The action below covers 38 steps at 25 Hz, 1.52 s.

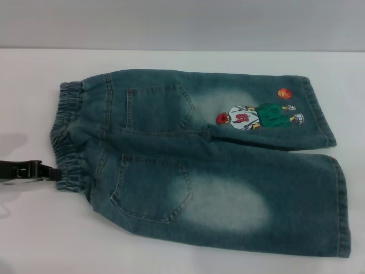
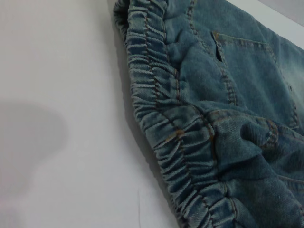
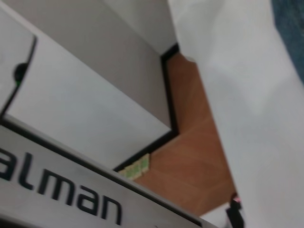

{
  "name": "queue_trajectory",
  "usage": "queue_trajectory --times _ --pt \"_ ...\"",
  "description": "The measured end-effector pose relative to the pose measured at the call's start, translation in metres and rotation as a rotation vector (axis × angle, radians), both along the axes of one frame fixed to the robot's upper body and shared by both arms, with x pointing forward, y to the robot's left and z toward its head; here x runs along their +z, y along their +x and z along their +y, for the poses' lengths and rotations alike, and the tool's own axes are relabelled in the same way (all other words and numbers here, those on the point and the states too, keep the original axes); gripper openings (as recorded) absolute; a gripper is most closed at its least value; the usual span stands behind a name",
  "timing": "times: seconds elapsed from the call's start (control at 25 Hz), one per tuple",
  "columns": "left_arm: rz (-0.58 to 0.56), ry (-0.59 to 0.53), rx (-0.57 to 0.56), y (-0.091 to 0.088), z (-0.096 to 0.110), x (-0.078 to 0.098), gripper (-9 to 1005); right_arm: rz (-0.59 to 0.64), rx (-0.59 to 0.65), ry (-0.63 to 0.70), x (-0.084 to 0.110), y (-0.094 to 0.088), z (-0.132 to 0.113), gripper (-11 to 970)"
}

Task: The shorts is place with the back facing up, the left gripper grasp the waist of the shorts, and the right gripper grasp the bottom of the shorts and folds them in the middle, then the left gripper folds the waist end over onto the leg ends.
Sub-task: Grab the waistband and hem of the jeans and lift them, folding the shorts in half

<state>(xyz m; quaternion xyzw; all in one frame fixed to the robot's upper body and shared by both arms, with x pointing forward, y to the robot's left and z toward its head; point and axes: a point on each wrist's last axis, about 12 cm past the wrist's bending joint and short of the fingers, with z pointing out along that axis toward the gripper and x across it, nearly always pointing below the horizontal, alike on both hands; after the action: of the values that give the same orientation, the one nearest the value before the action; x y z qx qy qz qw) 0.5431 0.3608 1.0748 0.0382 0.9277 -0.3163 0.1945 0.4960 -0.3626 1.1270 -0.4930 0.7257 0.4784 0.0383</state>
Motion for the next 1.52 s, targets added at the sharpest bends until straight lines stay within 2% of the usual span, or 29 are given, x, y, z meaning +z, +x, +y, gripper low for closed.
queue_trajectory --times 0.56,0.8,1.52 --pt "0.001 -0.009 0.003 0.0 -0.005 -0.003 16 -0.043 -0.087 -0.201 -0.006 0.016 -0.011 548" --pt "0.003 -0.009 0.004 0.0 -0.006 -0.003 16 -0.093 -0.146 -0.236 -0.006 0.024 -0.012 547" --pt "0.002 -0.012 0.002 0.001 -0.007 -0.003 16 -0.102 -0.154 -0.312 -0.018 0.031 -0.003 547"
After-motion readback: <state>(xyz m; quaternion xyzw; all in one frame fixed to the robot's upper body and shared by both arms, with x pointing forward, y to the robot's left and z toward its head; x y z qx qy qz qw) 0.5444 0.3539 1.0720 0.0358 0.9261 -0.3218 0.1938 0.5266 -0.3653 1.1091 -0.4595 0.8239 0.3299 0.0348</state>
